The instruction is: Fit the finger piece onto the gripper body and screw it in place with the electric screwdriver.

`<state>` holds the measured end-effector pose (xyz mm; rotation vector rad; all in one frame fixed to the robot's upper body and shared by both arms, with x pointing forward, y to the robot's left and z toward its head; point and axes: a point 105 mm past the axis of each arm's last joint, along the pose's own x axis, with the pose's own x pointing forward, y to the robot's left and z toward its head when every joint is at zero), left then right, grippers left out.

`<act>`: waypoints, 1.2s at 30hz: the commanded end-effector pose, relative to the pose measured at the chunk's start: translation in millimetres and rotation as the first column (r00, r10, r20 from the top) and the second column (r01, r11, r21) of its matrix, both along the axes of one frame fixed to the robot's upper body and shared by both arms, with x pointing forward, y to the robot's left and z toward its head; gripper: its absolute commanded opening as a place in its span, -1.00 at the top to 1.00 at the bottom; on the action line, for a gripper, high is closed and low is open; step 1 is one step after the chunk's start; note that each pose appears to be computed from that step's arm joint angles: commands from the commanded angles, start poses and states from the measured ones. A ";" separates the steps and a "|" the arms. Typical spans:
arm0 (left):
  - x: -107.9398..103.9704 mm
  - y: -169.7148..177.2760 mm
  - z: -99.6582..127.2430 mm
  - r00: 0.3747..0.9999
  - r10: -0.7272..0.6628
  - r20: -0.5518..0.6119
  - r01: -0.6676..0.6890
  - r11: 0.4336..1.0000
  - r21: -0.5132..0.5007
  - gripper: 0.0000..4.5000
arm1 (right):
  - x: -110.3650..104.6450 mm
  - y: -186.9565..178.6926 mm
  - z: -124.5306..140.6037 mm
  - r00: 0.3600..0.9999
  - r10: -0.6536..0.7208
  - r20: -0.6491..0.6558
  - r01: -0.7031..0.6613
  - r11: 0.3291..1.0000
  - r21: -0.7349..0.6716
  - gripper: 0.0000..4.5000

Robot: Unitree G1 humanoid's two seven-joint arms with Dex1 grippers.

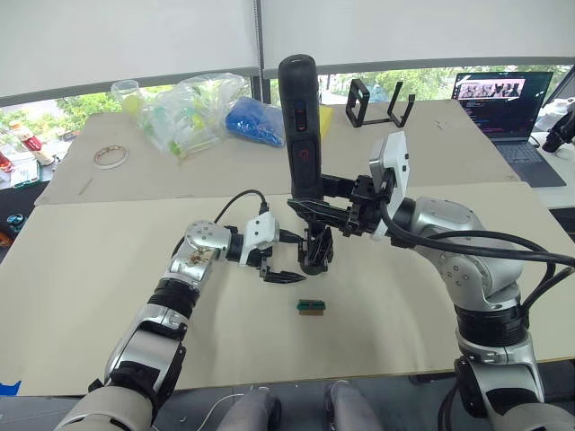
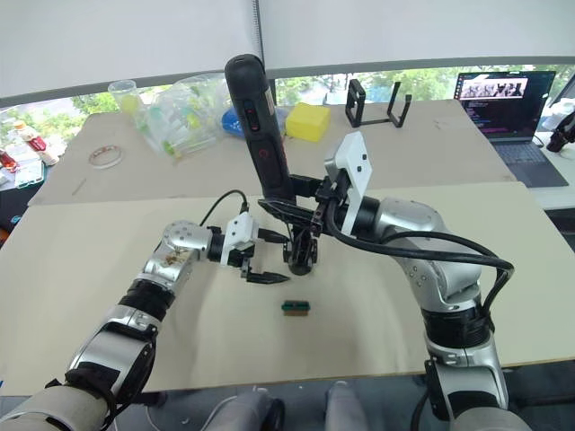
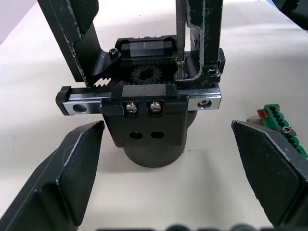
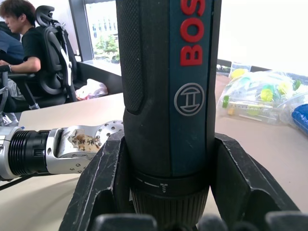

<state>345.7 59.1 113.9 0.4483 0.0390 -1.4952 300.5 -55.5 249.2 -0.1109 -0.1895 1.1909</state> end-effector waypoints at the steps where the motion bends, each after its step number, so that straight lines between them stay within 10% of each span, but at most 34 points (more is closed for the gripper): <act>1: 0.5 -6.2 4.2 1.000 -0.002 0.029 0.003 1.000 -0.012 -1.00 | -12.4 2.0 14.7 0.995 0.033 0.092 -0.036 0.999 0.030 0.15; 30: 9.9 -25.9 -10.4 0.999 0.052 -0.005 -0.053 0.997 -0.053 -1.00 | -9.9 -2.0 12.9 0.996 0.018 0.089 -0.019 1.000 0.016 0.15; 36: 12.0 -26.7 -7.8 0.998 0.055 -0.016 -0.056 0.996 -0.072 -0.05 | -10.4 -2.5 10.4 0.996 0.018 0.090 -0.019 1.000 0.011 0.15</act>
